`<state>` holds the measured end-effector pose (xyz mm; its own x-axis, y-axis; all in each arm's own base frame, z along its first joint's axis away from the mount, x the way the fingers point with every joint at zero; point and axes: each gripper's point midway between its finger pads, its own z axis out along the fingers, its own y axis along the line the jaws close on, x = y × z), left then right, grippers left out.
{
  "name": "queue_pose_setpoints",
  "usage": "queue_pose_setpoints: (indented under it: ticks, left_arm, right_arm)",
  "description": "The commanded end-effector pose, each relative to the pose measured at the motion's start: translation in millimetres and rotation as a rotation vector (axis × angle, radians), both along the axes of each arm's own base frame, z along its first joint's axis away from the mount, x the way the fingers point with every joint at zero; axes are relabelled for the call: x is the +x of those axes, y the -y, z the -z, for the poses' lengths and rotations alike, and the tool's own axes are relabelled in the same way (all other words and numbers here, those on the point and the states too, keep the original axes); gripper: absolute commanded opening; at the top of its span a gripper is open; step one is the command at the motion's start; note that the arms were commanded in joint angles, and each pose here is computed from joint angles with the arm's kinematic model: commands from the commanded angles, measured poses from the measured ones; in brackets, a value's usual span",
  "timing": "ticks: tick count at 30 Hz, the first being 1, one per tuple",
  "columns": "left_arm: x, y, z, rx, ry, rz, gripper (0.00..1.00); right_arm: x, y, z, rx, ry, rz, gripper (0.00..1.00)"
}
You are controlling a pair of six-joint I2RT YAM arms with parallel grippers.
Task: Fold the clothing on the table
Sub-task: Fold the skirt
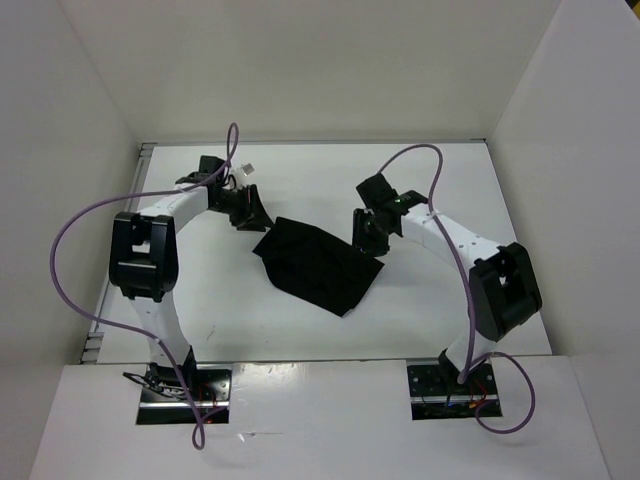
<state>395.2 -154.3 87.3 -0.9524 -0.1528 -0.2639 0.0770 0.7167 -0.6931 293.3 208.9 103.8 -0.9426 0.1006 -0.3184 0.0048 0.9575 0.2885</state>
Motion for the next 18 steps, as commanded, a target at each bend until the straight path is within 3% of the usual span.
queue_pose_setpoints:
  ticks: [1,8,18]
  left_arm:
    - [37.8,-3.5,-8.2,0.017,0.077,-0.044,0.47]
    - [73.6,1.2,-1.7,-0.017,0.111,-0.093,0.47]
    - [73.8,2.0,26.6,0.012,0.061,-0.099,0.47]
  right_arm:
    - [9.3,22.2,16.6,-0.058,0.002,0.166,0.47]
    - [7.3,43.4,30.9,-0.097,-0.026,0.244,0.48]
    - [2.2,65.5,27.8,-0.107,-0.019,0.312,0.48]
